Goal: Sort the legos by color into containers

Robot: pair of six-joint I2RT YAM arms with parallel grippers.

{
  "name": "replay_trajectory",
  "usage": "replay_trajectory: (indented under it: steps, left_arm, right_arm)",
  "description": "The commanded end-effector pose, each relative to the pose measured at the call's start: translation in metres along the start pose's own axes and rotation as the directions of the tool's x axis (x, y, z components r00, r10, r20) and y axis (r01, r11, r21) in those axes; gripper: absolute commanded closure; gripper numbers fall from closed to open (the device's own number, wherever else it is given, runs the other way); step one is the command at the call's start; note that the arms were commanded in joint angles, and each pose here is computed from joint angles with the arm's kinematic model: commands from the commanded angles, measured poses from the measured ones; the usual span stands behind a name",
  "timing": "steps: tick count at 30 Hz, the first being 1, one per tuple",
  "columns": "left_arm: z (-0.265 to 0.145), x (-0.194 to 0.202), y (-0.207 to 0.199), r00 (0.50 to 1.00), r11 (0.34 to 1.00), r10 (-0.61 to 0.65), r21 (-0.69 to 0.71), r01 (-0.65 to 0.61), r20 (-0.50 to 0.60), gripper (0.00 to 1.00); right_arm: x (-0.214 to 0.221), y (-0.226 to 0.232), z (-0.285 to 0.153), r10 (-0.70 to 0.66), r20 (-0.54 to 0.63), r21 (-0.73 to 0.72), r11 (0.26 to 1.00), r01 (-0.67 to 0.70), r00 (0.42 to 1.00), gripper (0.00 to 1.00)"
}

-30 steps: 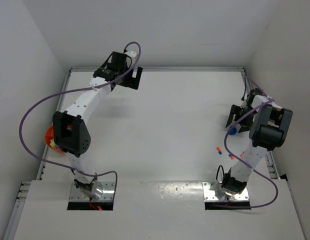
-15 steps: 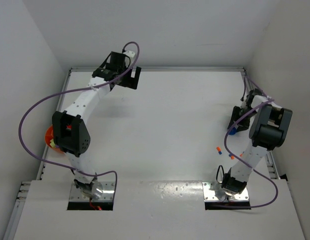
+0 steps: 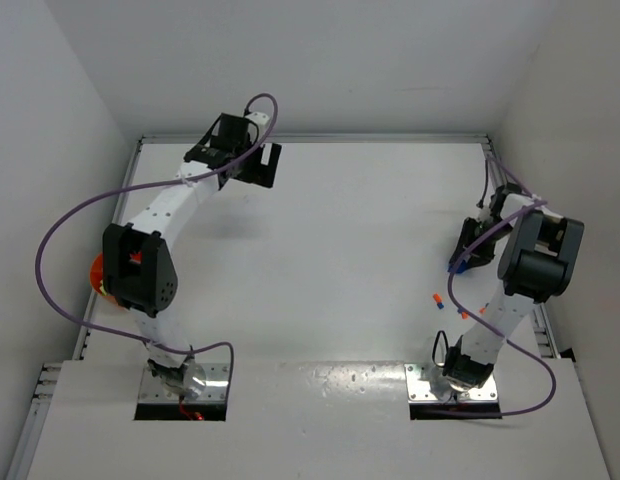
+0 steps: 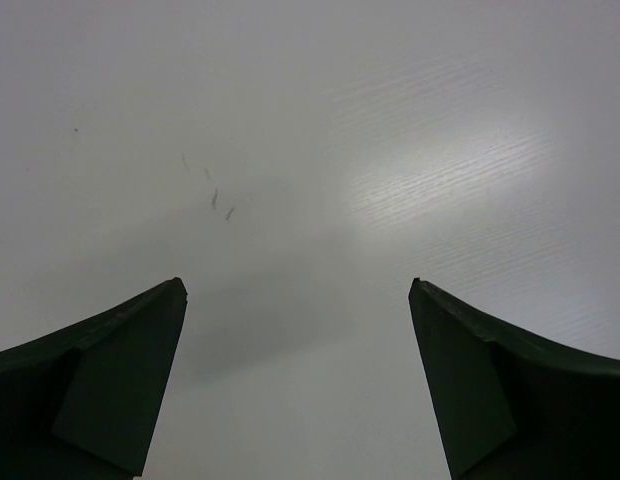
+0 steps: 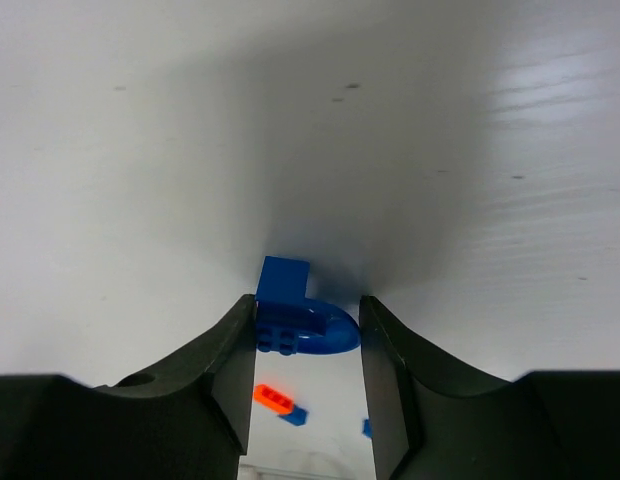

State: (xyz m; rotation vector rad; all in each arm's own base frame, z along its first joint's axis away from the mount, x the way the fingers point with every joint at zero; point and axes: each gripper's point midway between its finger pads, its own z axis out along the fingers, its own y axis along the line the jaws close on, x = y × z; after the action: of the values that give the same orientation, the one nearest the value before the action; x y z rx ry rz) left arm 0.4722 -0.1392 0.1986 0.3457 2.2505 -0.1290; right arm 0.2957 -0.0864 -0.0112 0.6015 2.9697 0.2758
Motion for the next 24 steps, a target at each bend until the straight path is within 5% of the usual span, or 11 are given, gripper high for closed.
replay_trajectory:
  steps: [1, 7, 11, 15, 24]
  left_arm:
    - [-0.026, -0.025, -0.011, 0.988, 0.994, -0.009, 0.105, -0.008, 0.153, 0.00]
    - [-0.057, -0.027, -0.064, 0.945, 0.895, 0.069, 0.399, -0.200, 0.319, 0.00]
    - [-0.057, -0.039, -0.091, 0.957, 0.816, -0.138, 0.577, -0.037, 0.256, 0.00]
    - [-0.047, -0.050, -0.104, 0.911, 0.673, -0.398, 0.709, 0.212, 0.105, 0.04]
    - [-0.022, -0.072, -0.165, 0.895, 0.598, -0.429, 0.780, 0.182, 0.120, 0.14]
  right_arm:
    - [-0.019, 0.033, -0.018, 0.010, 0.056, -0.121, 0.993, -0.003, 0.998, 0.92]
    - [-0.041, 0.098, -0.043, -0.014, 0.103, -0.311, 0.949, 0.045, 0.995, 0.94]
    - [-0.063, 0.154, -0.065, -0.021, 0.159, -0.457, 0.885, 0.092, 0.987, 0.97]
    - [-0.081, 0.216, -0.085, -0.009, 0.180, -0.582, 0.805, 0.114, 0.984, 0.97]
    - [-0.095, 0.300, -0.092, 0.093, 0.056, -0.743, 0.669, -0.020, 0.994, 0.97]
